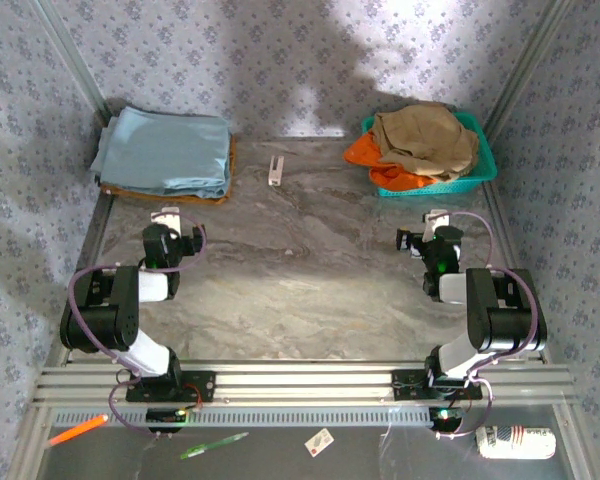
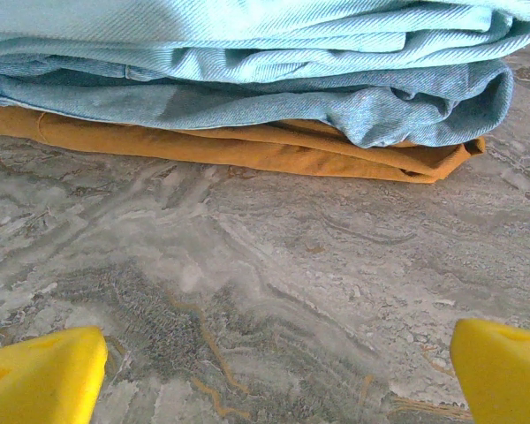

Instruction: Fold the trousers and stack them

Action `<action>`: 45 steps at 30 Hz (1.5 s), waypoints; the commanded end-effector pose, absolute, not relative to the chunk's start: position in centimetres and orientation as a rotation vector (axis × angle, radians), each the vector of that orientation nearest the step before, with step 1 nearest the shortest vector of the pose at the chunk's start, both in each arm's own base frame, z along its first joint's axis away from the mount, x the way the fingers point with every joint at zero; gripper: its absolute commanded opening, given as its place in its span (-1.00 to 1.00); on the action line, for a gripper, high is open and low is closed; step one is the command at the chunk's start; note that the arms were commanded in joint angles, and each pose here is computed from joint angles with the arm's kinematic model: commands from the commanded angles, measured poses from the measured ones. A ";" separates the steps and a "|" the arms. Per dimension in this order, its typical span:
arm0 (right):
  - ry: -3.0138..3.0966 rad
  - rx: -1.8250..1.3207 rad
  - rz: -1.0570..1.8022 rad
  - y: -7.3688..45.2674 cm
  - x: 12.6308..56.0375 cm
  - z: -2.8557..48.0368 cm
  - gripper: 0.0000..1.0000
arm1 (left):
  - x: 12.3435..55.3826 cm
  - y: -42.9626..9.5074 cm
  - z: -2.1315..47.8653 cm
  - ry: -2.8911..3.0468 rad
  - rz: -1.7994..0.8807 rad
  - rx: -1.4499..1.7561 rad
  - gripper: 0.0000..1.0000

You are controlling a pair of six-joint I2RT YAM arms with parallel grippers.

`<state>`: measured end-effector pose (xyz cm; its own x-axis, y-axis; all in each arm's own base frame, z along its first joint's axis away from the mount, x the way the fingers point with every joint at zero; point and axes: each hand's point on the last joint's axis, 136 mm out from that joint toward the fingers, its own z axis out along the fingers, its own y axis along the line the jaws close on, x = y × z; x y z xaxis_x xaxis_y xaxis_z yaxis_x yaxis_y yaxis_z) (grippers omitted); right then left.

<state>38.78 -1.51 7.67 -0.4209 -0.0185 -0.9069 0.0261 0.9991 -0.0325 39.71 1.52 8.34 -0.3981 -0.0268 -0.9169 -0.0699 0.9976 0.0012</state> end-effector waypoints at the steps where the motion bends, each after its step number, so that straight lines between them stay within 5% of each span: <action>1: 1.989 0.012 -0.040 -1.6 39.2 8.3 0.99 | 39.8 1.4 8.9 1.963 0.037 -0.071 0.99; 8: 2.002 0.028 -0.172 -1.6 39.0 11.8 0.99 | 37.7 5.4 13.8 1.949 0.187 -0.361 0.99; 15: 1.944 0.062 -0.135 2.0 37.2 22.9 0.99 | 36.2 2.8 24.1 1.874 -0.087 -0.412 0.99; 21: 1.980 0.640 0.125 -1.2 32.7 28.3 0.99 | 30.1 3.9 29.5 1.856 -0.270 -0.885 0.99; 30: 2.065 0.620 0.182 -2.6 34.5 28.1 0.99 | 25.0 -1.2 25.3 1.866 -0.634 -0.780 0.99; 45: 2.195 0.990 0.425 -6.6 50.6 21.4 1.00 | 21.9 -6.2 21.0 2.100 -0.856 -0.616 0.89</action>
